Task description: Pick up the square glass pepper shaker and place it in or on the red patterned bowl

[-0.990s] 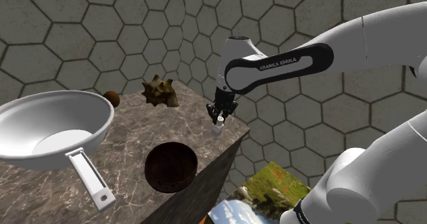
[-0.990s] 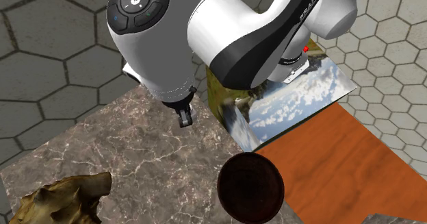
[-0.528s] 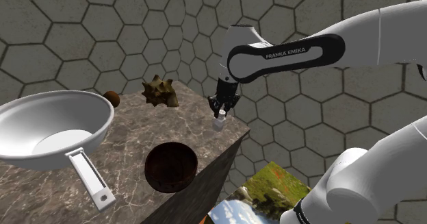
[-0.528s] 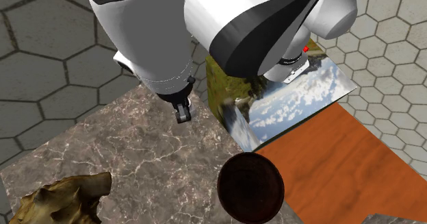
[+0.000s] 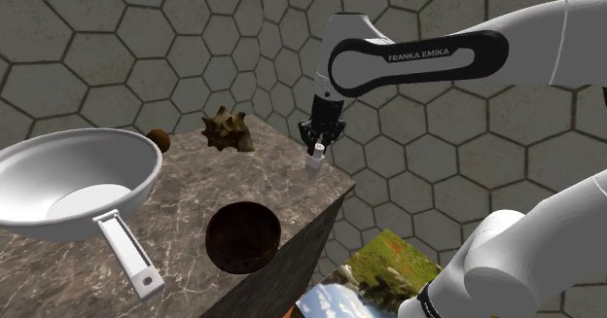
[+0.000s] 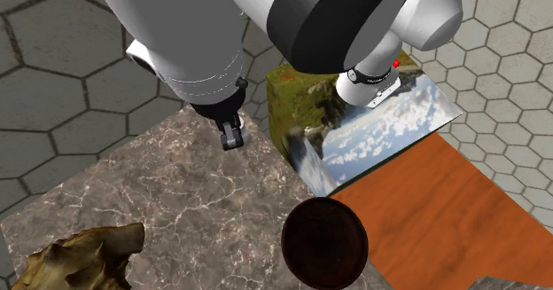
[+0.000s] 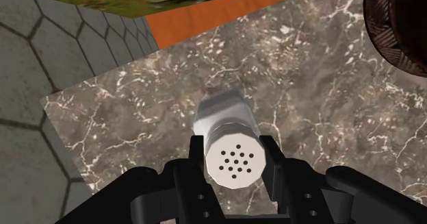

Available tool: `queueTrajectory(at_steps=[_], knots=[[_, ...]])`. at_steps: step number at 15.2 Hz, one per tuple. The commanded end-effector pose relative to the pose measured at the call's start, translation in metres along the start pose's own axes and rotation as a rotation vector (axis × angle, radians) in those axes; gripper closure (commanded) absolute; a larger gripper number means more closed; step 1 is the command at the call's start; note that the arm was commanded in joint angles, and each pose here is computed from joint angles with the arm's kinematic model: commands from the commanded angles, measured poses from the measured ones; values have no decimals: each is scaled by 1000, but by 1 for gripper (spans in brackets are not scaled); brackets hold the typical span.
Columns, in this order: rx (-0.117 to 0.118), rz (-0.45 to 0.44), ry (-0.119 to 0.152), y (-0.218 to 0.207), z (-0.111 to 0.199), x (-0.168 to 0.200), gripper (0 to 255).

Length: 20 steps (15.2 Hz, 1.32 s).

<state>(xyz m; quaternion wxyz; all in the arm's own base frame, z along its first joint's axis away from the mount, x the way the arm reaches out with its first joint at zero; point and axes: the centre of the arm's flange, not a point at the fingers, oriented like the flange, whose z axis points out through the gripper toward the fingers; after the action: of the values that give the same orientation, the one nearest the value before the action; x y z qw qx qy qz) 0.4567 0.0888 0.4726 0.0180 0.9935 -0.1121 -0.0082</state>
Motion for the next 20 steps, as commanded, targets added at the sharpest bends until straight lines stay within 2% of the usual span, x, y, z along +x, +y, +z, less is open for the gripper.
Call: queueTrajectory(at_steps=[1, 7, 20], knots=[[0, 0, 0, 0, -11, -1, 255], [0, 0, 0, 1, -41, -1, 255], [0, 0, 0, -152, -70, -74, 255]])
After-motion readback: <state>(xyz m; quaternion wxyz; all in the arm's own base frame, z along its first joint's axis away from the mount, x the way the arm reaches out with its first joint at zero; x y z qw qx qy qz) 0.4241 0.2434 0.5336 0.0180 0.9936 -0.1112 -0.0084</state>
